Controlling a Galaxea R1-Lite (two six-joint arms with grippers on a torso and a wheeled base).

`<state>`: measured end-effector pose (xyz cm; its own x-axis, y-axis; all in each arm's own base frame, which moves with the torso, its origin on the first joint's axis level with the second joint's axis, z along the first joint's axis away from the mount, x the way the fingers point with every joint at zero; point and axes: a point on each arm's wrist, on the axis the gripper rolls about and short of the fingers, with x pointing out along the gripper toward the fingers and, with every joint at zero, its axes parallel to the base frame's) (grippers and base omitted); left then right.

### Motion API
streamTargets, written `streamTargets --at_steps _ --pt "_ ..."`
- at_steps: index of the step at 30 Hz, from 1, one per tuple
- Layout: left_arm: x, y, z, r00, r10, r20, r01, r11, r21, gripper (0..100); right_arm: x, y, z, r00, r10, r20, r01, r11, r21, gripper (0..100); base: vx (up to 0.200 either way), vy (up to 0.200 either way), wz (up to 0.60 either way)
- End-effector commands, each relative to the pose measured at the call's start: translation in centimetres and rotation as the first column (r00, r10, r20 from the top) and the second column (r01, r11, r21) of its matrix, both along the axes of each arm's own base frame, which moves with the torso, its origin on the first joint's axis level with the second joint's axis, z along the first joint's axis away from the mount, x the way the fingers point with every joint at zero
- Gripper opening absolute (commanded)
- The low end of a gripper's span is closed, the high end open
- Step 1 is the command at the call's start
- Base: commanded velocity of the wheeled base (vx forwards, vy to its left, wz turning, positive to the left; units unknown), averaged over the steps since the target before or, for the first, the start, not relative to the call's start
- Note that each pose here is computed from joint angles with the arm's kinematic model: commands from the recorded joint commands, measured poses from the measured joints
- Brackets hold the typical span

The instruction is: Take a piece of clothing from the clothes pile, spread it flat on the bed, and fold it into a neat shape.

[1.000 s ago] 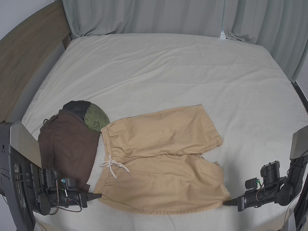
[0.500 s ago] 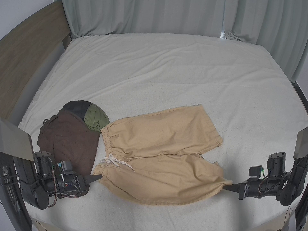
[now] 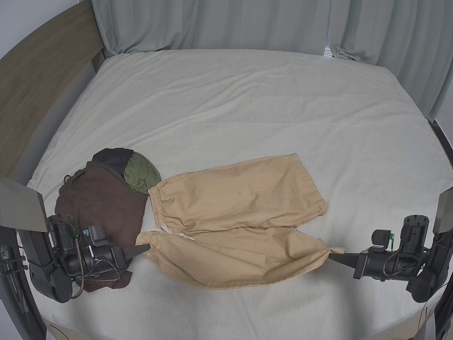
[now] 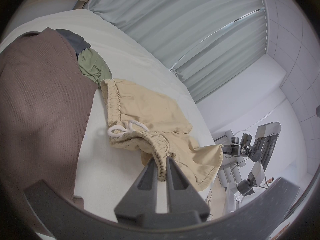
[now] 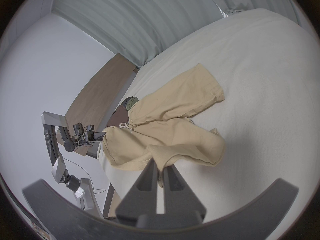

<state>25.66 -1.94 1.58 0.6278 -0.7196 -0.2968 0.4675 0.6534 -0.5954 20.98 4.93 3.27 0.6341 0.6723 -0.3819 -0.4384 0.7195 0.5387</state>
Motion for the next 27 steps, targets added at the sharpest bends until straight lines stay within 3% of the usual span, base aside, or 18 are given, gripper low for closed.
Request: streamTargets --at_steps 1,27 --pt "0.4 0.0 0.2 1.000 0.003 0.017 -0.003 1.000 -0.002 0 0.3 -0.1 0.4 1.000 -0.005 0.025 0.005 1.000 0.006 0 0.000 0.000 0.00" --pt "3.4 -0.7 1.5 0.981 0.194 -0.004 -0.194 0.977 -0.091 0 4.9 0.4 4.5 0.973 -0.076 0.219 0.045 0.989 0.140 0 0.000 0.000 0.00"
